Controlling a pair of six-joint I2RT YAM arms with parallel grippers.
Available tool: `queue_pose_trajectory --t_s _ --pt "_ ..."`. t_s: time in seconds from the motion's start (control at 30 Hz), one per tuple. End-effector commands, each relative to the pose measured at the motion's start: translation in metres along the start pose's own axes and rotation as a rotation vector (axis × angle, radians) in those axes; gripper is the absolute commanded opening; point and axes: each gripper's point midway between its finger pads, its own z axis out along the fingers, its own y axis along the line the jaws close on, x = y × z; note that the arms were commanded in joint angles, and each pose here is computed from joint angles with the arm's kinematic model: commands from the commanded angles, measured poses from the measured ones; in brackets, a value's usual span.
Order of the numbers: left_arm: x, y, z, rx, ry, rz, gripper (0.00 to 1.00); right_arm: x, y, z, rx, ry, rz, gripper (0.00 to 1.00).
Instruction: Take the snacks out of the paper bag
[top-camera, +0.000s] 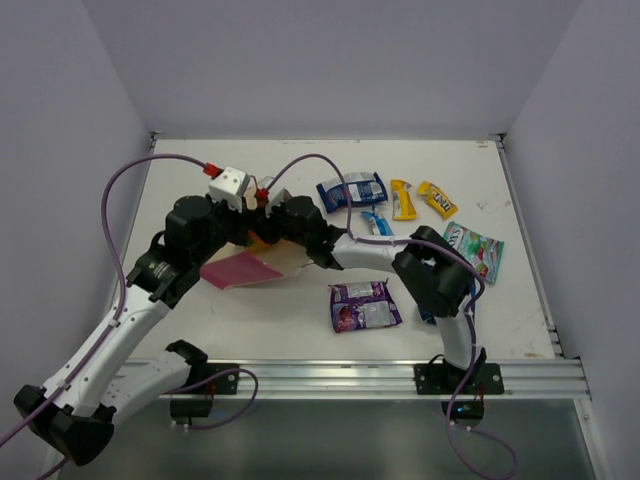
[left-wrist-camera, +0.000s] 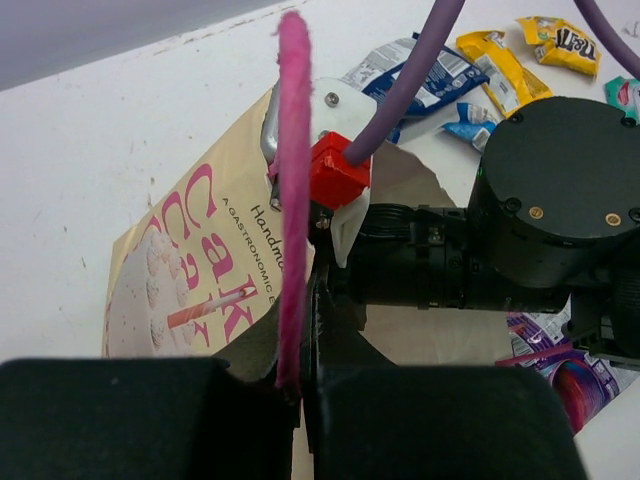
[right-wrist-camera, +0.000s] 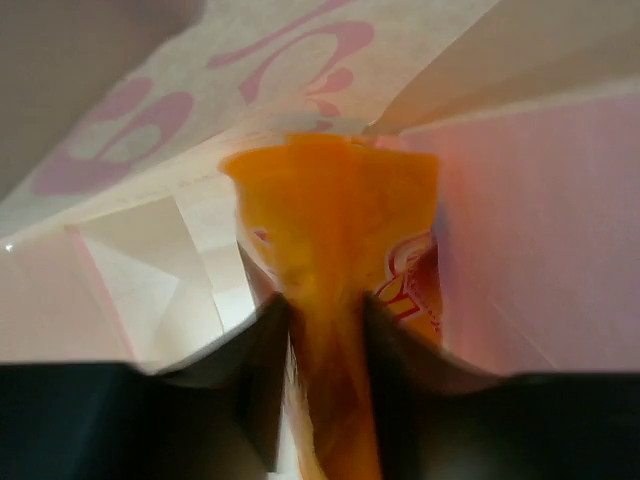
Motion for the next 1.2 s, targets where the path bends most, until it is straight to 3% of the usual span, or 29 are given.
queue_pose_trajectory --t_s 0.0,0.1,0.3,0.43,0.5,0.53,0.6,0.63,0.77,0.93,1.17 --pt "-0.020 -0.017 -0.012 0.086 -0.056 0.000 0.00 -0.011 0.006 0.003 -0.045 -0.004 -0.010 0.18" --pt "-0.017 -0.013 -0.012 0.068 -0.049 0.005 0.00 -0.012 0.009 -0.006 -0.053 0.008 -0.013 0.00" --pt "-0.005 0.007 -0.010 -0.045 -0.029 0.003 0.00 -0.044 0.037 -0.057 -0.174 -0.011 -0.039 0.00" --pt "0.007 0.017 -0.003 -0.098 0.006 -0.002 0.00 -0.118 0.057 -0.113 -0.226 -0.090 -0.076 0.00" --pt "0.008 0.017 0.000 -0.099 0.001 -0.002 0.00 -0.127 0.064 -0.134 -0.251 -0.048 -0.071 0.00" --pt "0.006 0.017 0.001 -0.102 -0.003 -0.001 0.00 -0.158 0.070 -0.154 -0.263 -0.102 -0.084 0.00" --pt "0.005 0.018 0.003 -0.107 -0.007 0.004 0.00 -0.170 0.076 -0.175 -0.277 -0.080 -0.080 0.00" --pt "0.001 0.019 0.003 -0.114 -0.014 0.009 0.00 -0.199 0.081 -0.194 -0.280 -0.131 -0.092 0.00" --pt "-0.006 0.023 0.004 -0.132 -0.022 0.026 0.00 -0.247 0.079 -0.239 -0.234 -0.181 -0.103 0.00" --pt "-0.012 0.022 0.001 -0.120 -0.043 0.047 0.00 -0.314 0.024 -0.285 -0.008 -0.305 -0.094 0.00" --pt "-0.012 0.012 -0.009 -0.052 -0.061 0.106 0.00 -0.335 -0.108 -0.317 0.358 -0.343 -0.025 0.00"
